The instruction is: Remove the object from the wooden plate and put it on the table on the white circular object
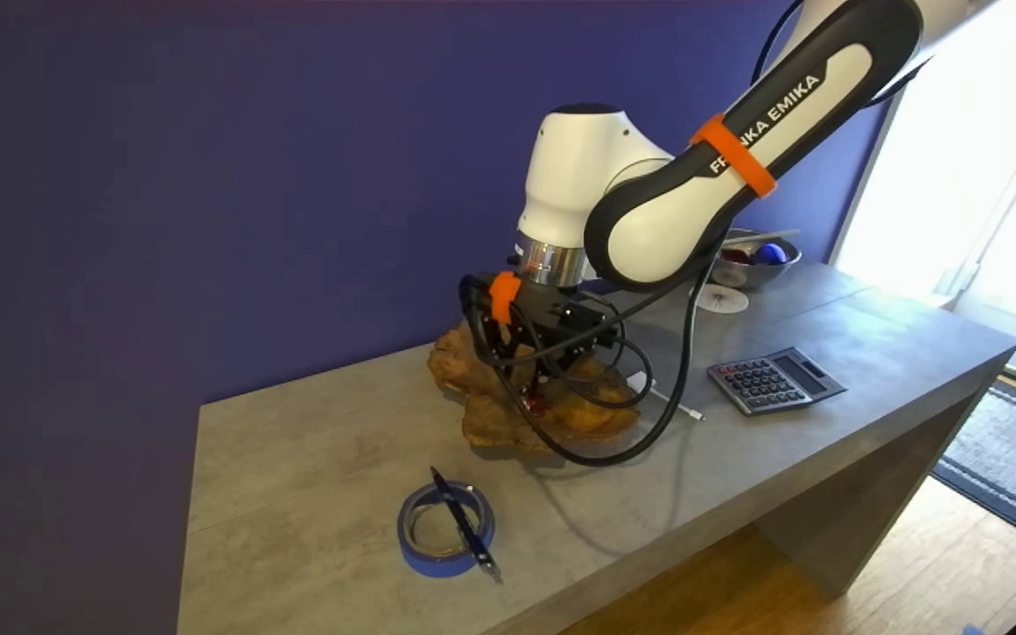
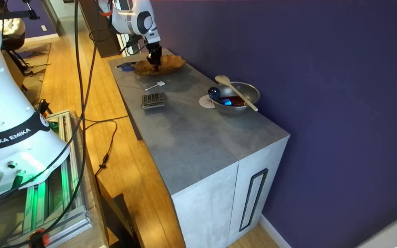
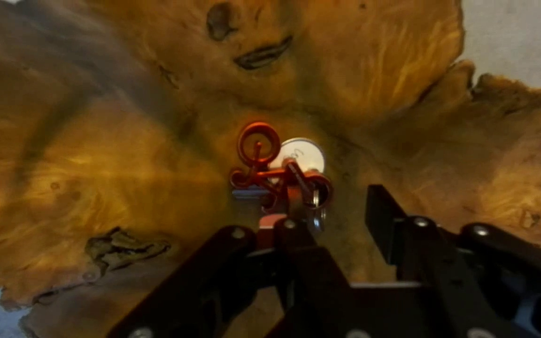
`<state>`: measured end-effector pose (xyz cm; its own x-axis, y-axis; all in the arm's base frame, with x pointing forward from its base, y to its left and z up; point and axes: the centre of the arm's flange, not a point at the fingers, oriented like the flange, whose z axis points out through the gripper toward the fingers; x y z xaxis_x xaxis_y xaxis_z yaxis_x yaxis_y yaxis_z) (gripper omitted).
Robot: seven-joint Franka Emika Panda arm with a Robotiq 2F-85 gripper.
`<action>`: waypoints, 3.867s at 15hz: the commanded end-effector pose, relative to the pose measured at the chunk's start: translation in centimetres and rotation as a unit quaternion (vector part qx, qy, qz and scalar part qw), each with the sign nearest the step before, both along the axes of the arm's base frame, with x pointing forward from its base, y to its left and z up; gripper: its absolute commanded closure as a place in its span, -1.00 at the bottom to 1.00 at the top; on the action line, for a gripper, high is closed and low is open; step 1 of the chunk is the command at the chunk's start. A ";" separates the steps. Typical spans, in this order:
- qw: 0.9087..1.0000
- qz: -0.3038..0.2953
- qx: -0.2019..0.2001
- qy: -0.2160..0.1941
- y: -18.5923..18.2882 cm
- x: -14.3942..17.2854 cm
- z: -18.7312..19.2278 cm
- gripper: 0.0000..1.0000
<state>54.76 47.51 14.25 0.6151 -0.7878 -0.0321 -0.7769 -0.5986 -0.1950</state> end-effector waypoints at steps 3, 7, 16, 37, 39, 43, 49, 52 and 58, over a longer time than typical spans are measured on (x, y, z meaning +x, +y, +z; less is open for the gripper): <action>1.000 0.004 0.002 0.019 0.2 0.5 -0.4 0.70; 1.000 0.005 -0.006 0.022 0.2 0.4 -0.3 1.00; 0.996 -0.052 -0.069 -0.025 -6.1 -6.4 5.8 0.98; 0.956 -0.267 -0.118 0.007 -20.3 -12.1 3.4 0.94; 0.953 -0.283 -0.110 0.015 -20.5 -11.4 3.1 0.98; 0.908 -0.389 -0.157 -0.024 -25.8 -10.5 3.9 0.98; 0.857 -0.440 -0.238 -0.125 -28.5 -6.4 4.8 0.98; 0.872 -0.420 -0.228 -0.103 -29.5 -5.5 6.0 0.94; 0.875 -0.419 -0.225 -0.092 -29.6 -5.5 5.5 0.94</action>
